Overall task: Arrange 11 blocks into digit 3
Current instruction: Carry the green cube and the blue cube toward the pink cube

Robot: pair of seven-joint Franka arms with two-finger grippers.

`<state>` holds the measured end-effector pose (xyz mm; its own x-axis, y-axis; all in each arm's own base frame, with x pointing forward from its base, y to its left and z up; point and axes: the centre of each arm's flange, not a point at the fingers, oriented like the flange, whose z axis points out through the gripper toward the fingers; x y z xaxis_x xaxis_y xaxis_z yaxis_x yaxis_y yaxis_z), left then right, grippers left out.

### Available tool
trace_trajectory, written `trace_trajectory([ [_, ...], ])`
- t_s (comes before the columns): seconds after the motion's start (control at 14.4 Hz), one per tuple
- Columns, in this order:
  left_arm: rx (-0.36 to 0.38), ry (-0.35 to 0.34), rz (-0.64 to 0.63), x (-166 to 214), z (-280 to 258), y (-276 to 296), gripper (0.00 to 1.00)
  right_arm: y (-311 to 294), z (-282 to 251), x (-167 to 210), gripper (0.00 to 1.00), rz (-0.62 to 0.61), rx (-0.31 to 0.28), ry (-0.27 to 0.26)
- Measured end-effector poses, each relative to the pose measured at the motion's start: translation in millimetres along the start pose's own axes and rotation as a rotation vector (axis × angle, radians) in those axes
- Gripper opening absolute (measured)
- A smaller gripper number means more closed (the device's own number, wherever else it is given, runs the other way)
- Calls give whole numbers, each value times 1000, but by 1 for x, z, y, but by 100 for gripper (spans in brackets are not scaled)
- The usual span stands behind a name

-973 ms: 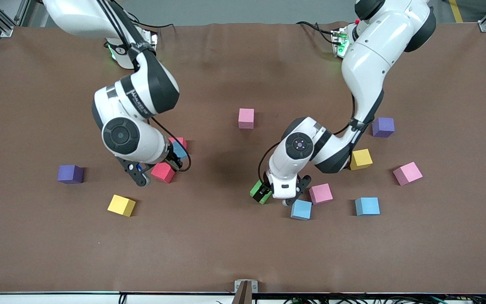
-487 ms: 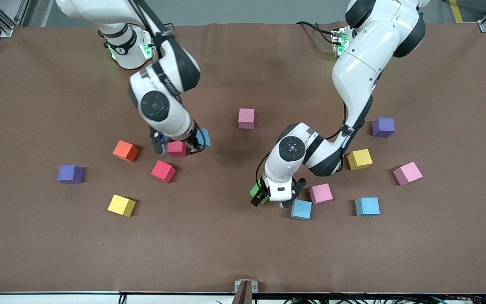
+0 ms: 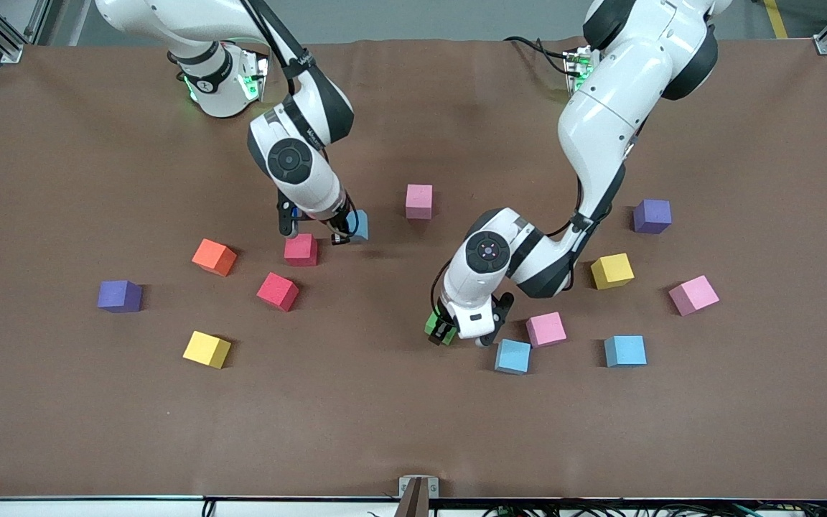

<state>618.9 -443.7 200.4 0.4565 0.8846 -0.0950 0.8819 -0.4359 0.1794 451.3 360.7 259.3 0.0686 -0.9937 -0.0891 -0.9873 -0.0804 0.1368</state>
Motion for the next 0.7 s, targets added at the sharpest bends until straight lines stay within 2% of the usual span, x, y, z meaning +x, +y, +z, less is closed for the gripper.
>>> trace_trajectory([
  [0.35, 45, 40, -181, -21, -37, -55, 57, 26, 5, -28, 49, 37, -11, 4],
  [0.7, 2, 26, -337, -33, -47, -167, 57, 43, 13, -48, 49, 49, 24, -13],
])
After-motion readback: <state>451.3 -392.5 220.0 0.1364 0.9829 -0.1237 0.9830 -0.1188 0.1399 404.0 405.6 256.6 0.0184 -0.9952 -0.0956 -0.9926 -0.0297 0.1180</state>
